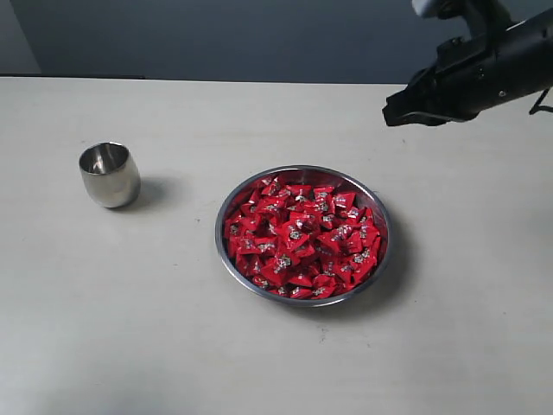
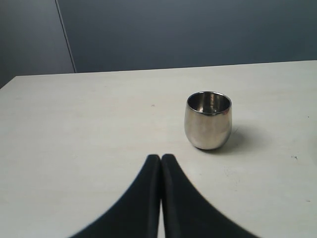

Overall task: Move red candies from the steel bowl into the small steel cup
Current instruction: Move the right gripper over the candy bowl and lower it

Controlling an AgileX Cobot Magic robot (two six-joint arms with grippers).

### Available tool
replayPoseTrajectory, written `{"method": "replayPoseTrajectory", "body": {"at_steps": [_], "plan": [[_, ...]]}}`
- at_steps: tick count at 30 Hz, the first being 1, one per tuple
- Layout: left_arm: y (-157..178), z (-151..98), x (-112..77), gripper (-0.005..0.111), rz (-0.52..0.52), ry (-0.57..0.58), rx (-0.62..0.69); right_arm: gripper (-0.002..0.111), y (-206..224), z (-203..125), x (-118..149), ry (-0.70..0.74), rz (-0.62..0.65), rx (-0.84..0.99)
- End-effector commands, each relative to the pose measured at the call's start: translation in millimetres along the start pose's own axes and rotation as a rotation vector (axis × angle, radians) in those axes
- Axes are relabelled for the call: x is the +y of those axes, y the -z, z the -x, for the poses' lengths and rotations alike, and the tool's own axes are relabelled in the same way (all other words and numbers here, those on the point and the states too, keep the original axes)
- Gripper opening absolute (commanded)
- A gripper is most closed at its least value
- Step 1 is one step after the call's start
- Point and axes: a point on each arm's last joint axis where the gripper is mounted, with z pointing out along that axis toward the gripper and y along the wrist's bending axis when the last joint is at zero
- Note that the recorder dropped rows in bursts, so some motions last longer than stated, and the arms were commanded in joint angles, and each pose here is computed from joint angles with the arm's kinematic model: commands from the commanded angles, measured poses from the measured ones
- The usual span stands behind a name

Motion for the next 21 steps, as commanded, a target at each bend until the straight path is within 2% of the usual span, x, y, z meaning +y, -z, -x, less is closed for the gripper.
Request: {"method": "replayPoseTrajectory", "body": {"at_steps": [1, 6, 10, 12, 16, 17, 21], "plan": [[0, -1, -0.1, 0.0, 0.0, 0.005, -0.002, -0.001, -25, -7, 9, 0.025, 0.051, 0.104], [0, -1, -0.1, 0.0, 0.0, 0.005, -0.002, -0.001, -51, -11, 35, 0.125, 0.086, 0.167], [0, -1, -0.1, 0.0, 0.0, 0.005, -0.002, 0.0, -64, -16, 46, 0.198, 0.058, 0.215], [0, -1, -0.1, 0.0, 0.0, 0.005, -0.002, 0.007, -67, -16, 49, 0.179, 0.056, 0.224], [0, -1, -0.1, 0.0, 0.0, 0.005, -0.002, 0.037, -67, -16, 49, 0.124, 0.041, 0.22], [0, -1, -0.1, 0.0, 0.0, 0.005, -0.002, 0.041, -67, -16, 49, 0.114, 0.033, 0.222], [0, -1, -0.1, 0.0, 0.0, 0.005, -0.002, 0.04, -71, -21, 42, 0.053, -0.039, 0.267]]}}
